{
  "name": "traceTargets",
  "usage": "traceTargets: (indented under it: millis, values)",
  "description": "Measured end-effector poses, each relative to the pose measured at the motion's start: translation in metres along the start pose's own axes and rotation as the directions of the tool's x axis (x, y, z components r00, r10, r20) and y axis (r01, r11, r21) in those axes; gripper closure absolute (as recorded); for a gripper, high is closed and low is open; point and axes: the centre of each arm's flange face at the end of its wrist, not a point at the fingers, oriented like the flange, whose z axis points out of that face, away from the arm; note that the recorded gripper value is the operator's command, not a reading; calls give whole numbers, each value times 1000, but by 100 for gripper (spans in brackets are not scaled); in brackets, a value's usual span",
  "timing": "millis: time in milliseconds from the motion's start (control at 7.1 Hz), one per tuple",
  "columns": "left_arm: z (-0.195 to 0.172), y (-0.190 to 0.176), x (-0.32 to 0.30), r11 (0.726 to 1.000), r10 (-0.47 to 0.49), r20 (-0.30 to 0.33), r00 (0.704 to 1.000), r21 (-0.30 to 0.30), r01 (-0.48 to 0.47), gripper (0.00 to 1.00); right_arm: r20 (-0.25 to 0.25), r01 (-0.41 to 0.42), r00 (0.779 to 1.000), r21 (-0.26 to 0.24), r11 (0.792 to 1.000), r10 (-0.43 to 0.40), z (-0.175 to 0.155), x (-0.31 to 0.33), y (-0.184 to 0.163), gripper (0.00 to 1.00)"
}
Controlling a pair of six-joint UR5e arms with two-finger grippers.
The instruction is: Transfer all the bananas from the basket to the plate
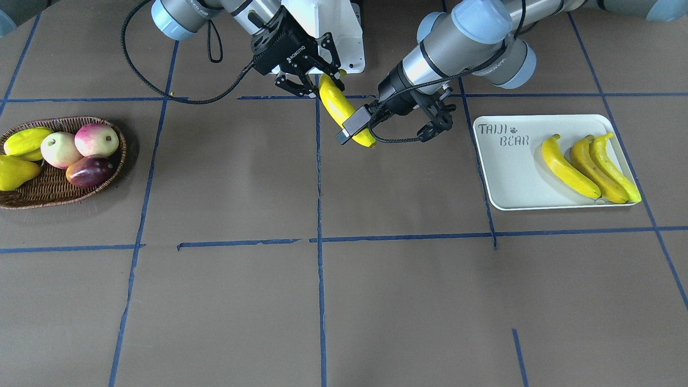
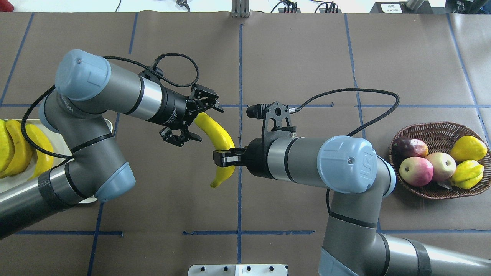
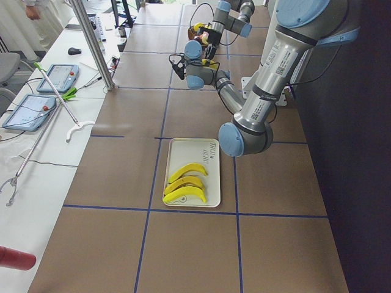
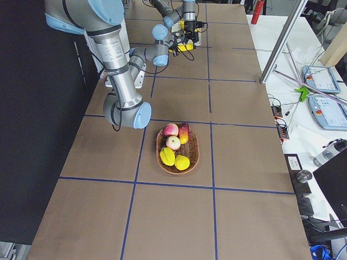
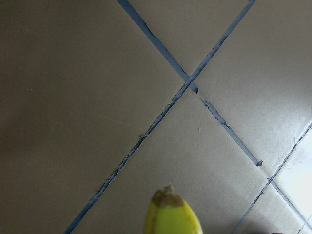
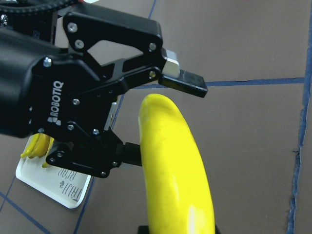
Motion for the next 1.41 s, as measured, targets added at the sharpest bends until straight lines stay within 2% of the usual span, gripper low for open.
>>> traceTargets:
  millis: [282, 423, 564, 705, 846, 1127, 1409]
  values:
    - [-1, 2, 0, 1000, 2, -1, 1000, -4, -2, 47, -3, 21, 1000, 3, 1000, -21, 1, 0, 2, 99]
    - [-2, 3, 0, 1000, 3, -2, 1000, -6, -3, 59, -5, 22, 1000, 3, 1000, -22, 2, 1, 3, 98]
    - [-3, 3, 0, 1000, 4, -3, 1000, -7, -4, 87, -8, 23, 1000, 6, 1000, -23, 3, 1, 4, 88]
    - [-4, 4, 1, 1000, 5, -4, 1000, -7, -5, 100, -12, 23, 1000, 10, 1000, -23, 4, 1, 6, 28]
    - [-4, 4, 0, 1000, 5, -4, 1000, -8, -5, 100, -12, 19, 1000, 13, 1000, -19, 5, 0, 7, 2]
    - [-5, 2, -2, 1000, 4, -3, 1000, -6, -4, 100, -25, 7, 1000, -5, 1000, -7, 3, -5, 10, 1]
    - [-5, -2, -7, 1000, -2, 4, 1000, 1, 2, 100, -35, -4, 999, -75, 997, 2, -11, -7, -1, 1]
